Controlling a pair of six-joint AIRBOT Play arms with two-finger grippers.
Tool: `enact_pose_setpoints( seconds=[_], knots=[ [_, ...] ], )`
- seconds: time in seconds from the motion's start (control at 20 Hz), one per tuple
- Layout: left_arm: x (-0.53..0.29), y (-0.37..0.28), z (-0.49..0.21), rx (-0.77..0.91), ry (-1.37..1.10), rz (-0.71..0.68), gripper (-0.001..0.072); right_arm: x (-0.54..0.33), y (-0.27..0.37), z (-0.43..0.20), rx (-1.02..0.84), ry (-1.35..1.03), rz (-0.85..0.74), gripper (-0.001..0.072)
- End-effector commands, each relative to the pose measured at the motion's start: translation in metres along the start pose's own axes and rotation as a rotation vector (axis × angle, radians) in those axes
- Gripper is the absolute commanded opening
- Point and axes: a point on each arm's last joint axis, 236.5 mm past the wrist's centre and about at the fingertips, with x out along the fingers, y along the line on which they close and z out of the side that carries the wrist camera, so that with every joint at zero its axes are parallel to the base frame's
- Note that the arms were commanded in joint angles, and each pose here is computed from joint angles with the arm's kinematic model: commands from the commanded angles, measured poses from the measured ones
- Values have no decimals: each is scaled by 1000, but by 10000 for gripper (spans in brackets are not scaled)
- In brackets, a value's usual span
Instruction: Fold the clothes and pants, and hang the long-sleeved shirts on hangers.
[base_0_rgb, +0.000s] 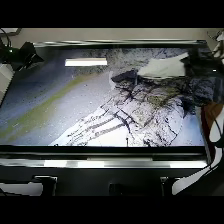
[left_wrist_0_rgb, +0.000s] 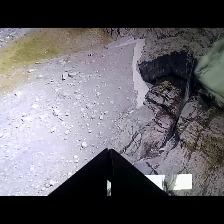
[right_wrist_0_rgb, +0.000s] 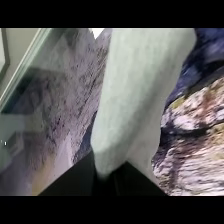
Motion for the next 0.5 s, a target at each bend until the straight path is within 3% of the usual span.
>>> enact_pose_setpoints(
  seconds=[0.0, 0.45],
  knots=[
    [0, 1, 0, -12, 0, 1, 24, -66, -46, 60, 64, -146, -88, 30],
    [0, 1, 0, -35, 0, 1, 24, -200, -84, 107, 163, -322, -201, 30]
  ],
)
